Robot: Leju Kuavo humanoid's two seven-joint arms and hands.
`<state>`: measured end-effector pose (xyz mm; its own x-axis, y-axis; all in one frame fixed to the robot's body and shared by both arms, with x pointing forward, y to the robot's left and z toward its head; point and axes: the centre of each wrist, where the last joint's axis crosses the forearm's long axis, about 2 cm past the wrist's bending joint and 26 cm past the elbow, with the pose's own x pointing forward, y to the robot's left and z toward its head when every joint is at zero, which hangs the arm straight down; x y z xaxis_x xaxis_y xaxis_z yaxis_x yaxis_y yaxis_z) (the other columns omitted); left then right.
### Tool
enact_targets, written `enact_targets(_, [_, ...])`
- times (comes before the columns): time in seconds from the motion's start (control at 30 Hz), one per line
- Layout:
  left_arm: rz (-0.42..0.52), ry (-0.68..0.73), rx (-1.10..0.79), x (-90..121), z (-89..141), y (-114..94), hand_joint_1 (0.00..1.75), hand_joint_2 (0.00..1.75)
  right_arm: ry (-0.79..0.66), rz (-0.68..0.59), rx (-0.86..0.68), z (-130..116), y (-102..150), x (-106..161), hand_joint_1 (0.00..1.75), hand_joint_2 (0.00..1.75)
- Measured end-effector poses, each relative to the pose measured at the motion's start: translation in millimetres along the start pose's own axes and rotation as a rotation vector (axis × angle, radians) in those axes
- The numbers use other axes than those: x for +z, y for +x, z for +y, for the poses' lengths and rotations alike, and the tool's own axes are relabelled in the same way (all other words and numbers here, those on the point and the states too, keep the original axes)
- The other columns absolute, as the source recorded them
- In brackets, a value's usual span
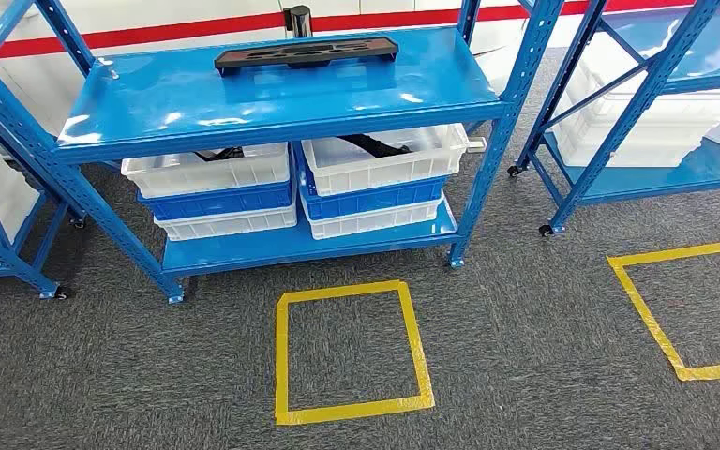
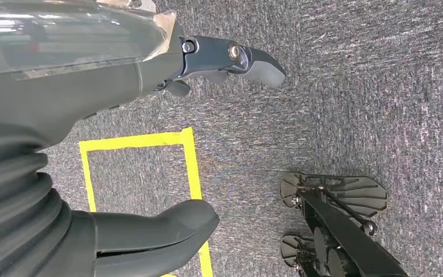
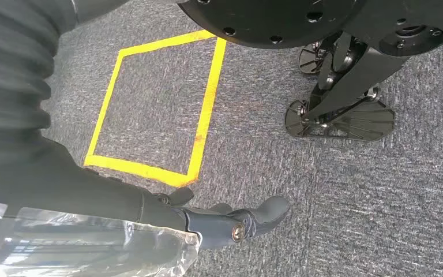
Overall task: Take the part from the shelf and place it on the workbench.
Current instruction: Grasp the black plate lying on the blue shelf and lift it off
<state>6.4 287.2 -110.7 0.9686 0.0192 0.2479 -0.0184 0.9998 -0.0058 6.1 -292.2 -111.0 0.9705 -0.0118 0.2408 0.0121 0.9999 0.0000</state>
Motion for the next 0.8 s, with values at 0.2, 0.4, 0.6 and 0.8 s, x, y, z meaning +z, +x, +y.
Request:
enact_targets(0.2, [0.000, 0.000, 0.000, 0.0, 0.0, 0.0, 0.00, 1.75, 0.000, 0.000, 0.000, 0.0, 0.0, 0.0, 0.00, 1.75])
enact_targets(0.4, [-0.008, 0.002, 0.008, -0.1, 0.1, 0.6, 0.00, 1.75, -0.001, -0.008, 0.006, 0.6, 2.8, -0.6, 0.00, 1.75])
enact_targets(0.6, [-0.111, 0.035, 0.109, -2.5, 0.2, 11.4, 0.00, 1.75, -0.044, -0.079, 0.063, 5.2, 26.9, -4.7, 0.00, 1.75])
enact_targets(0.8, [-0.230, 0.090, 0.243, -5.1, -4.1, 22.7, 0.00, 1.75, -0.107, -0.160, 0.131, 14.2, 54.2, -8.1, 0.00, 1.75])
